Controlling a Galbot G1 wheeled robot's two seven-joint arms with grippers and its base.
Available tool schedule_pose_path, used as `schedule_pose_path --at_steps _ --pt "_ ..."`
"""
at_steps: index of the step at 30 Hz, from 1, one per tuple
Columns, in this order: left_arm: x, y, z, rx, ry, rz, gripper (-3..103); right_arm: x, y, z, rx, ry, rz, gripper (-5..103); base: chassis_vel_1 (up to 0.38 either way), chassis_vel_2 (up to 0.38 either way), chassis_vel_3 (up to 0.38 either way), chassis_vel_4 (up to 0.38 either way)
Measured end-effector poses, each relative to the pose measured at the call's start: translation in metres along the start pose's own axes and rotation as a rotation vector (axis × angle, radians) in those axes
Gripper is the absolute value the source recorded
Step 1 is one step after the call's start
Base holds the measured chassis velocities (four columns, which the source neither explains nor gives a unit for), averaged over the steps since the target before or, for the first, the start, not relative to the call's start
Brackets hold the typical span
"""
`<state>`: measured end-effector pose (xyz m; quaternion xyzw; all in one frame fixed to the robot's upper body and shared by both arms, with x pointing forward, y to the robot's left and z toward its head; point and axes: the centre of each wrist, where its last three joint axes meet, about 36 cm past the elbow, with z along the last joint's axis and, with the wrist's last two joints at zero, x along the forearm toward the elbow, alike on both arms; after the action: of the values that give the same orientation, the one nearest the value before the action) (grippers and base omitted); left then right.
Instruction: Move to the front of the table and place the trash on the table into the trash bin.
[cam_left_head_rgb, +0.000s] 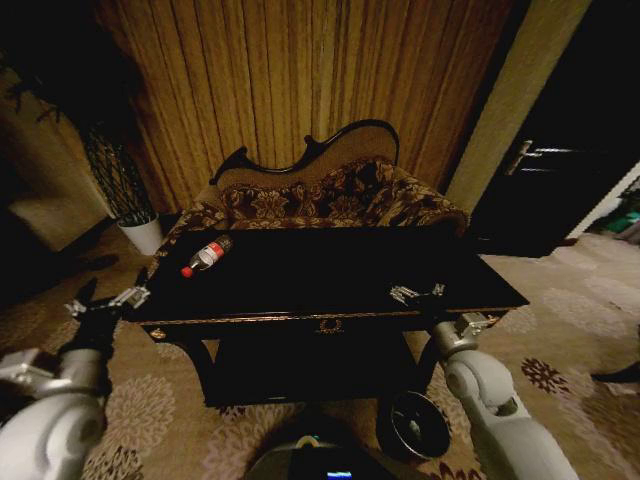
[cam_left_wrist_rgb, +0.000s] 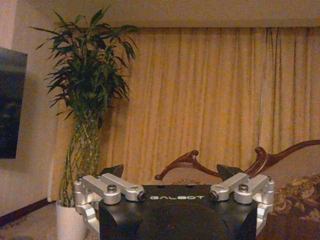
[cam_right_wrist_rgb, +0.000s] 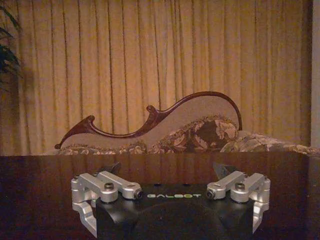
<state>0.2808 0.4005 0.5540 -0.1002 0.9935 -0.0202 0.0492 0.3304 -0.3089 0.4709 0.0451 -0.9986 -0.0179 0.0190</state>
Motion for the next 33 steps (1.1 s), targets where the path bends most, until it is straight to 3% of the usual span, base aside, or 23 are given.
schedule_pose_path --at_steps 5,7,13,20,30,33 --pt "-0.031 0.005 -0.014 0.033 0.038 0.065 100 -0.003 0.003 0.003 -0.004 0.004 0.000 100 0.000 0.000 0.000 0.000" --pt "-0.050 0.002 -0.021 0.055 0.070 0.122 100 -0.004 0.006 0.005 -0.004 0.006 -0.003 100 0.000 0.000 0.000 0.000" --pt "-0.079 0.011 -0.022 0.058 0.107 0.170 100 -0.004 0.006 0.007 -0.001 0.011 -0.001 100 0.000 0.000 0.000 0.000" --pt "-0.112 0.020 -0.025 0.033 0.242 0.200 100 -0.002 0.003 0.008 0.006 0.019 0.016 100 0.000 0.000 0.000 0.000" --pt "-0.147 -0.005 -0.030 0.015 0.286 0.269 100 -0.002 0.005 0.008 0.000 0.020 0.035 100 0.000 0.000 0.000 0.000" --pt "-0.153 -0.014 -0.035 -0.022 0.319 0.269 100 -0.002 0.004 0.007 0.004 0.019 0.038 100 0.000 0.000 0.000 0.000"
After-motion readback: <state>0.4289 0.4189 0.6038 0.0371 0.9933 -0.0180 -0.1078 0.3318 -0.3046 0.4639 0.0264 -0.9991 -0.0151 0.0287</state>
